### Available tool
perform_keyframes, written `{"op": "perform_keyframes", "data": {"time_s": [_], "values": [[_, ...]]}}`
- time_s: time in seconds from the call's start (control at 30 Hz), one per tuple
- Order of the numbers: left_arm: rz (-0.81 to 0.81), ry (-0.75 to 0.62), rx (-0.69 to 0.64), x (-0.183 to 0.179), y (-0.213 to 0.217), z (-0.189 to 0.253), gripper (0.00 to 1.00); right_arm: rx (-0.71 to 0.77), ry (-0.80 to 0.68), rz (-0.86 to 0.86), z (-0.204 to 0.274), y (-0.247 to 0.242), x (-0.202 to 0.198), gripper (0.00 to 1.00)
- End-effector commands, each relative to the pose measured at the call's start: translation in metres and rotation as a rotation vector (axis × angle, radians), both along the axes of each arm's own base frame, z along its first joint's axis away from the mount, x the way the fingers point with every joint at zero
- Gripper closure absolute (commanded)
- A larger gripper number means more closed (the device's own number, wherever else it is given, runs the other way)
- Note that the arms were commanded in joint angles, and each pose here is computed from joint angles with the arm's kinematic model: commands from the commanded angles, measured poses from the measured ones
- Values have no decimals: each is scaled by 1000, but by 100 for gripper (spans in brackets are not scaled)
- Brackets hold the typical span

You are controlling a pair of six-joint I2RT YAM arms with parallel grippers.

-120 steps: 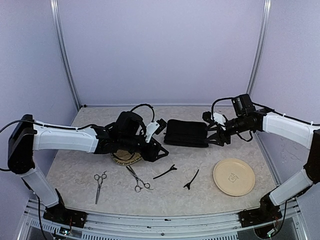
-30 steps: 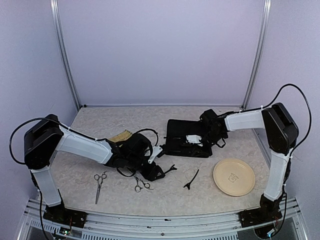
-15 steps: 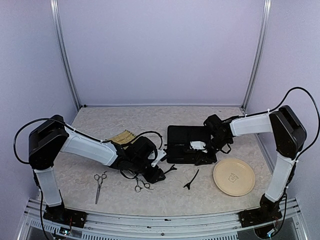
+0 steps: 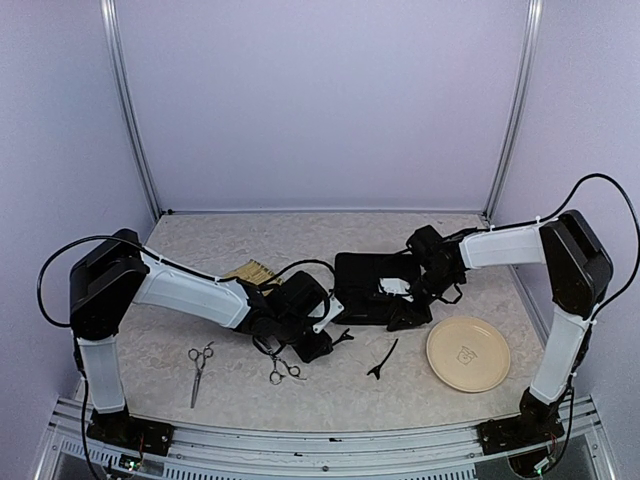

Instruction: Sort the hair-cutting tools

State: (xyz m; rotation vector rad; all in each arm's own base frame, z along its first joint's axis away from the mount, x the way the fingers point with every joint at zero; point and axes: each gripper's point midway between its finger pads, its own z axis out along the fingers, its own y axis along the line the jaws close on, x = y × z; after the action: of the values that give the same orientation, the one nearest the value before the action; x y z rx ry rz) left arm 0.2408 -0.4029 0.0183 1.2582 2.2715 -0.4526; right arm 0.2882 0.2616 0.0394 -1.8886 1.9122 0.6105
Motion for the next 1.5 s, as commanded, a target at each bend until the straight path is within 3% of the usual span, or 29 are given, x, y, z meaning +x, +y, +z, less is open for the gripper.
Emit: {"op": "perform_keyframes", "data": {"time_s": [0.0, 0.57, 1.0, 1.3, 1.47], "values": [[-23, 19, 84, -8, 8, -18, 71, 19, 35, 11, 4, 6, -6, 68], [-93, 18, 70, -17, 4, -10, 95, 62, 65, 18, 12, 8, -9, 65], [-191, 42, -127, -20, -7, 42, 100, 270, 83, 111, 87, 16, -22, 68], [-344, 15, -215, -32, -11, 74, 98, 258, -100, 184, 128, 35, -29, 74], [-281, 40, -219, -14, -6, 77, 99, 192, -130, 246, 121, 43, -43, 76]]}}
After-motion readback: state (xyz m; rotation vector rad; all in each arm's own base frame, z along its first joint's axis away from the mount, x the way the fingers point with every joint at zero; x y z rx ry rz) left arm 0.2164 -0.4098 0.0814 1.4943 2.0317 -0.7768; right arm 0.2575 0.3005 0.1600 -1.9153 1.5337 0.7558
